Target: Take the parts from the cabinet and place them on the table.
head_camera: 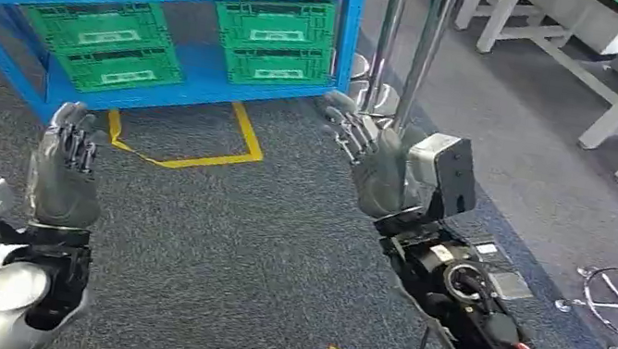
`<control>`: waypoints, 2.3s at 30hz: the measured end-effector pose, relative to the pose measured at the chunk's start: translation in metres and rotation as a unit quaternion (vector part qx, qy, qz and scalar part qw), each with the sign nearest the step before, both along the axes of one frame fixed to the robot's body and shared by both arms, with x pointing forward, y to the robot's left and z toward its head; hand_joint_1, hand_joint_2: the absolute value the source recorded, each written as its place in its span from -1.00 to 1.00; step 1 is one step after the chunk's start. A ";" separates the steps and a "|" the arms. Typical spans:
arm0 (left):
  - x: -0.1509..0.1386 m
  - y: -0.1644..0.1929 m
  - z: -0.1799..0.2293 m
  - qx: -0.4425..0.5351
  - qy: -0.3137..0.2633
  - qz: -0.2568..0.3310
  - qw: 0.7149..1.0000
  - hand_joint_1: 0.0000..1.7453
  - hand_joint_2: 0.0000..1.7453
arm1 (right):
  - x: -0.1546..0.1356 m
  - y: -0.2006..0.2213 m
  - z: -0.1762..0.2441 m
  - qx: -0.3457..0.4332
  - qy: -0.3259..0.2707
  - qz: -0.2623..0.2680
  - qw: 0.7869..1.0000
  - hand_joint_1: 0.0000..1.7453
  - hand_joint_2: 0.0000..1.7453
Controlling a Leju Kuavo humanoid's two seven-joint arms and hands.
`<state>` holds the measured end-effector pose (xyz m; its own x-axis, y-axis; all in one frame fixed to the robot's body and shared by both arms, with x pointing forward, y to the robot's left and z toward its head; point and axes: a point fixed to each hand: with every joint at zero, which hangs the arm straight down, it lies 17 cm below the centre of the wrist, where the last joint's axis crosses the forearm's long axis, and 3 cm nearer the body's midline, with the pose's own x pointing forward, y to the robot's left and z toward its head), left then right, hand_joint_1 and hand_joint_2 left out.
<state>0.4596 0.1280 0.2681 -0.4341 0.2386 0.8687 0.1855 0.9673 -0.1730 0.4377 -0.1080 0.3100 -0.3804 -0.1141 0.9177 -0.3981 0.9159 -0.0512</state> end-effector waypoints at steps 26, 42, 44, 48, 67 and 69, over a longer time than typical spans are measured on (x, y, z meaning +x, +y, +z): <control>-0.003 0.002 -0.002 -0.005 0.001 -0.002 1.000 -1.00 -1.00 | -0.005 0.001 -0.017 0.000 0.019 -0.001 1.000 -1.00 -1.00; -0.003 0.000 -0.005 -0.009 0.005 -0.003 1.000 -1.00 -1.00 | -0.004 -0.002 -0.019 0.000 0.021 -0.006 1.000 -1.00 -1.00; -0.003 0.000 -0.001 -0.009 -0.001 -0.003 1.000 -1.00 -1.00 | -0.002 -0.005 -0.015 0.001 0.017 -0.010 1.000 -1.00 -1.00; -0.004 0.001 -0.007 -0.008 0.006 -0.002 1.000 -1.00 -1.00 | -0.003 -0.003 -0.017 -0.001 0.020 -0.007 1.000 -1.00 -1.00; -0.002 0.003 0.002 -0.015 0.001 0.001 1.000 -1.00 -1.00 | -0.004 -0.002 -0.005 0.001 0.005 -0.004 1.000 -1.00 -1.00; -0.001 0.003 0.002 -0.016 0.003 0.000 1.000 -1.00 -1.00 | -0.003 -0.004 -0.008 0.002 0.010 -0.008 1.000 -1.00 -1.00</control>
